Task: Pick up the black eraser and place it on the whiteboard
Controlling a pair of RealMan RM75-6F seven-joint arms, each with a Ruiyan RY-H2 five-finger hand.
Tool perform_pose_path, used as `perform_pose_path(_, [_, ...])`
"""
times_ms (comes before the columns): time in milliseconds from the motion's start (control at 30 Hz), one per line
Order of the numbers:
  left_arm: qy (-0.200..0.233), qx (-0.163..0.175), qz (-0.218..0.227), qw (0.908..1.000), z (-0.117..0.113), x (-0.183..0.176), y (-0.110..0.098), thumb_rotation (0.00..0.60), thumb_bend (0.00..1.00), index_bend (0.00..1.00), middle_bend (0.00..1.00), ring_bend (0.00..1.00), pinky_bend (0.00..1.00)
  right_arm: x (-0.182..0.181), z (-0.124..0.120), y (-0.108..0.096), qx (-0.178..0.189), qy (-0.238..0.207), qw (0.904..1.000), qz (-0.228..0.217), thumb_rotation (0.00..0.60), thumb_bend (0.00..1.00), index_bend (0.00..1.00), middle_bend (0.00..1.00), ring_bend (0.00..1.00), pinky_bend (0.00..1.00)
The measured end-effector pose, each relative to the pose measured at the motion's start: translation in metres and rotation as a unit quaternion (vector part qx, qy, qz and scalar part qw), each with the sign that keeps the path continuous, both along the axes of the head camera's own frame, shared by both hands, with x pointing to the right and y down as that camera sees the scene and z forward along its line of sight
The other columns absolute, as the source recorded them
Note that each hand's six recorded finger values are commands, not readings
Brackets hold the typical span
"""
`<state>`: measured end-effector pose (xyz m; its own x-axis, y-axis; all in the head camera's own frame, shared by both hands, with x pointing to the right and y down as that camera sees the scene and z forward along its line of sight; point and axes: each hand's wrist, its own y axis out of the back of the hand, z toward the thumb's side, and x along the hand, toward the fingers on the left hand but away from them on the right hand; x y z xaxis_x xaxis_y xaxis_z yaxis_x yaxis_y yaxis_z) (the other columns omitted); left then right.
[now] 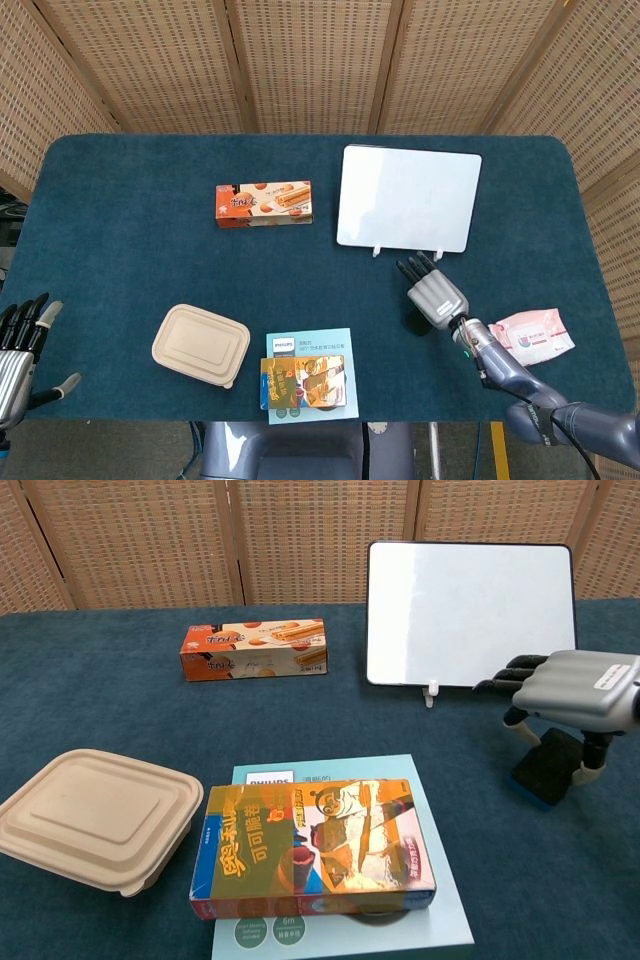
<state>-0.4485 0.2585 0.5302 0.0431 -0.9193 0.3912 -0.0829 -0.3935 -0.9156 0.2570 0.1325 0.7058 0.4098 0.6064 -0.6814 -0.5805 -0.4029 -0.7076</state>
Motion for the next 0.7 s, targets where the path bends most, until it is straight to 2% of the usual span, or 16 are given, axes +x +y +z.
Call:
perform_pose_path(433, [0.001, 0.004, -0.003, 1.0000, -0.002, -0.002, -0.001, 0.600, 0.00, 0.00, 0.00, 0.00, 0.00, 0.006, -0.027, -0.022, 0.045, -0.019, 0.9984, 0.028, 0.600, 0.10, 0.60, 0.04, 0.00, 0.00])
perform_pose_path(700, [0.003, 0.008, -0.002, 1.0000, -0.004, -0.002, -0.001, 0.600, 0.00, 0.00, 0.00, 0.00, 0.00, 0.010, -0.051, -0.038, 0.096, -0.055, 0.9920, 0.061, 0.600, 0.10, 0.60, 0.04, 0.00, 0.00])
